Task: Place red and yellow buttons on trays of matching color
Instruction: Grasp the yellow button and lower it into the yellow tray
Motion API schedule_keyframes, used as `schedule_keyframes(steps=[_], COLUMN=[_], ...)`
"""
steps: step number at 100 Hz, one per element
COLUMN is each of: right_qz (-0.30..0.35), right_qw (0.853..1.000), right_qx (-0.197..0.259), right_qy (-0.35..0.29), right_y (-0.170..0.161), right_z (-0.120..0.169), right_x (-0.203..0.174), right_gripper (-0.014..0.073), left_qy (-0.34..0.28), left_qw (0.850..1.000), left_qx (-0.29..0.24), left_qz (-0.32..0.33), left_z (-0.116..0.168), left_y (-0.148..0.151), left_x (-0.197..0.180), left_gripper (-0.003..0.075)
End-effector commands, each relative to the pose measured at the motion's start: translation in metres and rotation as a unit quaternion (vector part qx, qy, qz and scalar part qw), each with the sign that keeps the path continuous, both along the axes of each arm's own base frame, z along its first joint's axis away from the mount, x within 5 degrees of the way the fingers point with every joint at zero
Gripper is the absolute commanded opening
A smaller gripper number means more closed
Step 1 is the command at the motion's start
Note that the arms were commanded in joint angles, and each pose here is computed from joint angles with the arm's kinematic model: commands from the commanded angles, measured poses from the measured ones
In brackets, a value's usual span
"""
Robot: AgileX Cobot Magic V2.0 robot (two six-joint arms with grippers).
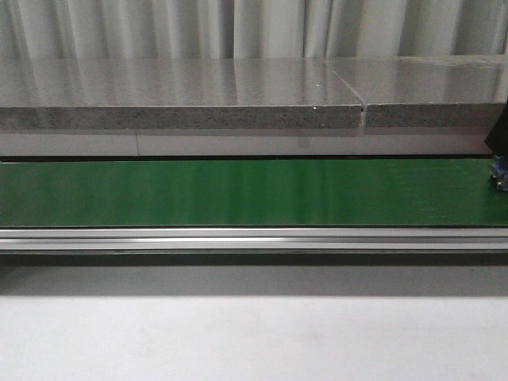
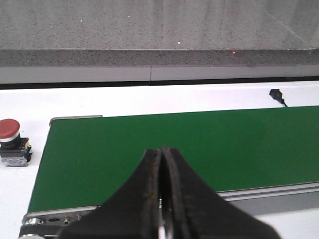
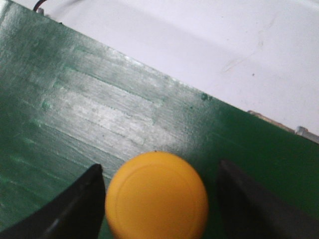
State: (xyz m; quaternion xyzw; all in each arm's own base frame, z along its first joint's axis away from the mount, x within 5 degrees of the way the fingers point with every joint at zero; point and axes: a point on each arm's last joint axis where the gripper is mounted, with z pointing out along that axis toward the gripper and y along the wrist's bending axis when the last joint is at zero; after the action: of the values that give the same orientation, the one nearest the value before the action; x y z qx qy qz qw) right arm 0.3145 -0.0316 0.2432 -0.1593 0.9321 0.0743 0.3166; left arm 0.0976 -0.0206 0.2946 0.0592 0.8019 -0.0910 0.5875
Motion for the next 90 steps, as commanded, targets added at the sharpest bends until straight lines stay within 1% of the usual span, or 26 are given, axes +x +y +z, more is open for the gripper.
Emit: schedule_keyframes(steps=[1,11,16,25,39,53,67,90], right_qz=[-0.013,-0.017,-0.019,-0.020,-0.017,-0.049,-0.104,-0.201], right_qw=[0.999,0.999,0.999,0.999,0.999,0.997,0.992,0.975], right_qx=[0.000,0.003,0.008,0.012,0.020,0.025,0.033,0.042], right_qy=[-0.040,-0.041,-0.042,-0.041,-0.037,-0.051,-0.066,-0.088], right_y=[-0.001,-0.001,-0.001,0.000,0.001,-0.002,-0.015,-0.049], right_z=[0.015,0.014,0.015,0.015,0.019,0.034,0.054,0.083], right_x=[0.004,0.006,0.006,0.006,0.001,-0.007,-0.021,-0.060], right_gripper=[0.0372,0.0215,0.0153,0.0088,0.0087,0.0087,0.0087,0.0087], left_qy=[-0.040,-0.040,-0.040,-0.040,-0.040,-0.040,-0.040,-0.040], left_qw=[0.999,0.999,0.999,0.999,0.999,0.999,0.999,0.999], left_qx=[-0.016,-0.016,-0.016,-0.016,-0.016,-0.016,-0.016,-0.016], left_qz=[0.009,0.009,0.009,0.009,0.009,0.009,0.009,0.009], left_z=[0.014,0.014,0.014,0.014,0.014,0.014,0.014,0.014], left_y=[0.001,0.001,0.001,0.001,0.001,0.001,0.001,0.001], left_x=[0.002,0.002,0.002,0.002,0.002,0.002,0.002,0.002], left_gripper=[-0.0019,-0.0019,-0.0019,-0.0019,-0.0019,-0.0019,-0.0019,-0.0019])
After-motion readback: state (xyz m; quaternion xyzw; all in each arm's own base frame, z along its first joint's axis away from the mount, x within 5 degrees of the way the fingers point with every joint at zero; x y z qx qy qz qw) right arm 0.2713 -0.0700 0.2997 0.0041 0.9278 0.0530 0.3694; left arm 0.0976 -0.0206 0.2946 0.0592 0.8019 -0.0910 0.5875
